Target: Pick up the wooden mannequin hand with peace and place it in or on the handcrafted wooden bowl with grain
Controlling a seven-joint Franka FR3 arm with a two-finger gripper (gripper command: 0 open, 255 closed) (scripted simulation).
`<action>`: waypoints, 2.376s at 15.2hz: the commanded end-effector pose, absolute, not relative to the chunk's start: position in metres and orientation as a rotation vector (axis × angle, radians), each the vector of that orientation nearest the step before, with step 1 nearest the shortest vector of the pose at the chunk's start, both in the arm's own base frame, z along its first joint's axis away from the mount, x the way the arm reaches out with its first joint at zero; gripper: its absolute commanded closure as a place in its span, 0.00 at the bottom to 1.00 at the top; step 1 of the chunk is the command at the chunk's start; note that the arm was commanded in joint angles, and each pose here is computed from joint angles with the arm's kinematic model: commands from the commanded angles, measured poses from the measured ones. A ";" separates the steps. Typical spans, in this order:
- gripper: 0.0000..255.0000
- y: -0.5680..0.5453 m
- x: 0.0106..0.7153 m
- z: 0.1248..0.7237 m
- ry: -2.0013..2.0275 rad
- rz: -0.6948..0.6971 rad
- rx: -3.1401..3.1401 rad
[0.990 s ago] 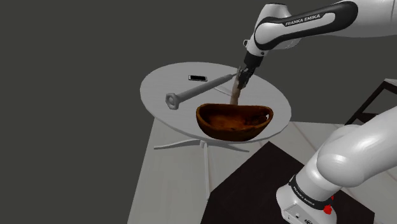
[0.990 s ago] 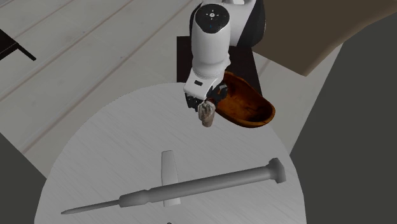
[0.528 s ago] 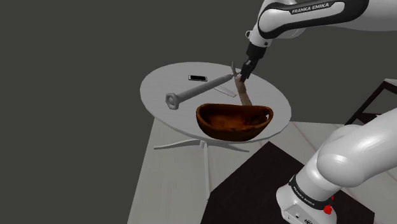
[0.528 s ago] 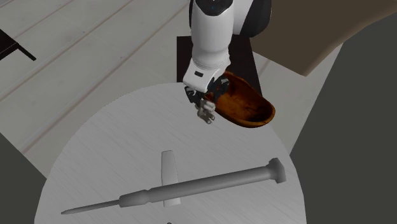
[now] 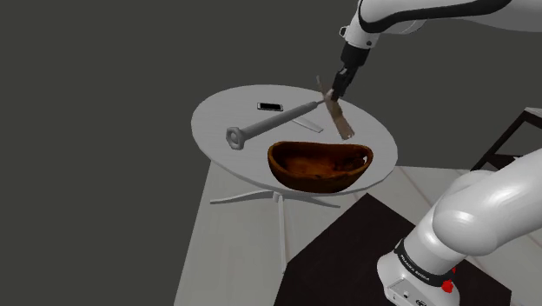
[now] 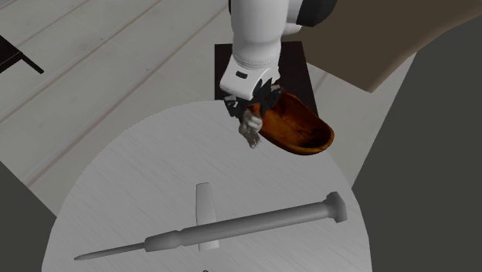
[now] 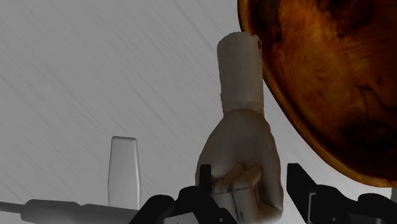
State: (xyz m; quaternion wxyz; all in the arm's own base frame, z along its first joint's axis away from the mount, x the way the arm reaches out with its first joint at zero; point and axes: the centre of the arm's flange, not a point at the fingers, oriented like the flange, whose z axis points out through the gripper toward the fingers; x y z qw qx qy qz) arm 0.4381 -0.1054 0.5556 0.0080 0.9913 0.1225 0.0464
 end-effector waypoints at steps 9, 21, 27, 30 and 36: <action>1.00 -0.106 0.439 0.608 0.383 0.145 3.099; 1.00 -0.095 0.431 0.669 0.383 0.145 3.099; 1.00 -0.035 0.383 0.686 0.383 0.145 3.099; 1.00 -0.004 0.359 0.694 0.383 0.145 3.099; 1.00 0.024 0.336 0.686 0.383 0.145 3.099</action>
